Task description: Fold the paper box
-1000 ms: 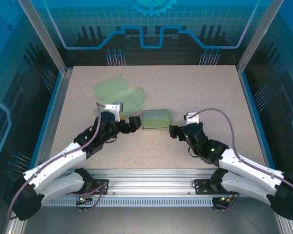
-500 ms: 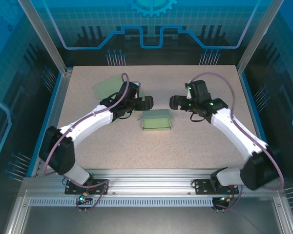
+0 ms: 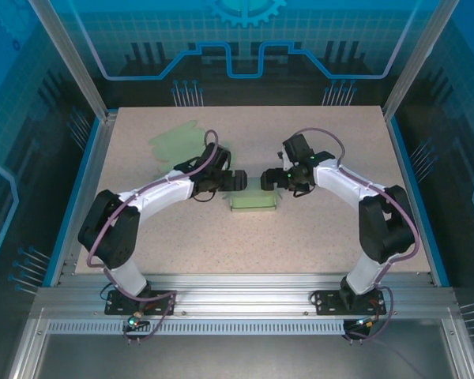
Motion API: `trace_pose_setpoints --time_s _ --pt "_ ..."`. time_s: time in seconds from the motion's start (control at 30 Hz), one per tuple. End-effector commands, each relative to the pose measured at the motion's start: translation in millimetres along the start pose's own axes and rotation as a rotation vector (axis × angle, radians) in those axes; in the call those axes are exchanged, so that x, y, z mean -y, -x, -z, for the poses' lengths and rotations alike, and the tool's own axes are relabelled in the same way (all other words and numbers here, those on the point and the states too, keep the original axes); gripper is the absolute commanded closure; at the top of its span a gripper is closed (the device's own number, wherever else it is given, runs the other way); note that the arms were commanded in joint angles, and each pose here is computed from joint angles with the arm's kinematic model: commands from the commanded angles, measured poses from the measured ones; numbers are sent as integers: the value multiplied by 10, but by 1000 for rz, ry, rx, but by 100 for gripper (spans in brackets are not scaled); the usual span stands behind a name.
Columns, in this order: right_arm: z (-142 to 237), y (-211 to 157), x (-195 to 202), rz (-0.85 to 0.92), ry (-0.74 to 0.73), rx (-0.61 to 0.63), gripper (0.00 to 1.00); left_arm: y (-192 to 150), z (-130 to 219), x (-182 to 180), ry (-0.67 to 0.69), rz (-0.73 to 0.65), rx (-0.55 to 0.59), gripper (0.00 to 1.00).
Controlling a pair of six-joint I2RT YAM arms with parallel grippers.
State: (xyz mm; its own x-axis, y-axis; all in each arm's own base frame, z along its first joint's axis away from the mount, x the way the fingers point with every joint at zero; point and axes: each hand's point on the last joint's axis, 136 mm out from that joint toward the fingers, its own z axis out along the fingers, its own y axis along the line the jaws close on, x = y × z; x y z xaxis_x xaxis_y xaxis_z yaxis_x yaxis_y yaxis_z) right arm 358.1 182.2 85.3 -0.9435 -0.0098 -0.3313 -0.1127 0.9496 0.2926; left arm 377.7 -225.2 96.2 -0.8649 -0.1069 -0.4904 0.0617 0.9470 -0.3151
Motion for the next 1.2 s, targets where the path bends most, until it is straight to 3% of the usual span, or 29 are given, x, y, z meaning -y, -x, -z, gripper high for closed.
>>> trace_pose_setpoints --time_s 0.0,0.13,0.43,0.73,0.93,1.17 --pt "-161 -194 67 4 -12 -54 7 -270 -180 -148 11 44 -79 16" --pt "-311 -340 149 -19 -18 -77 9 -471 -287 -299 24 92 -109 29" --pt "-557 -548 189 -62 5 -129 15 -809 -535 -505 31 181 -184 43" --pt "-249 -382 -13 -47 85 -46 13 -565 -348 -319 -39 169 -141 44" --pt "-142 -316 -136 -74 177 -11 10 -539 -387 -409 -51 214 -154 55" --pt "-275 -295 -205 -162 333 -18 11 -596 -439 -524 -89 289 -185 73"
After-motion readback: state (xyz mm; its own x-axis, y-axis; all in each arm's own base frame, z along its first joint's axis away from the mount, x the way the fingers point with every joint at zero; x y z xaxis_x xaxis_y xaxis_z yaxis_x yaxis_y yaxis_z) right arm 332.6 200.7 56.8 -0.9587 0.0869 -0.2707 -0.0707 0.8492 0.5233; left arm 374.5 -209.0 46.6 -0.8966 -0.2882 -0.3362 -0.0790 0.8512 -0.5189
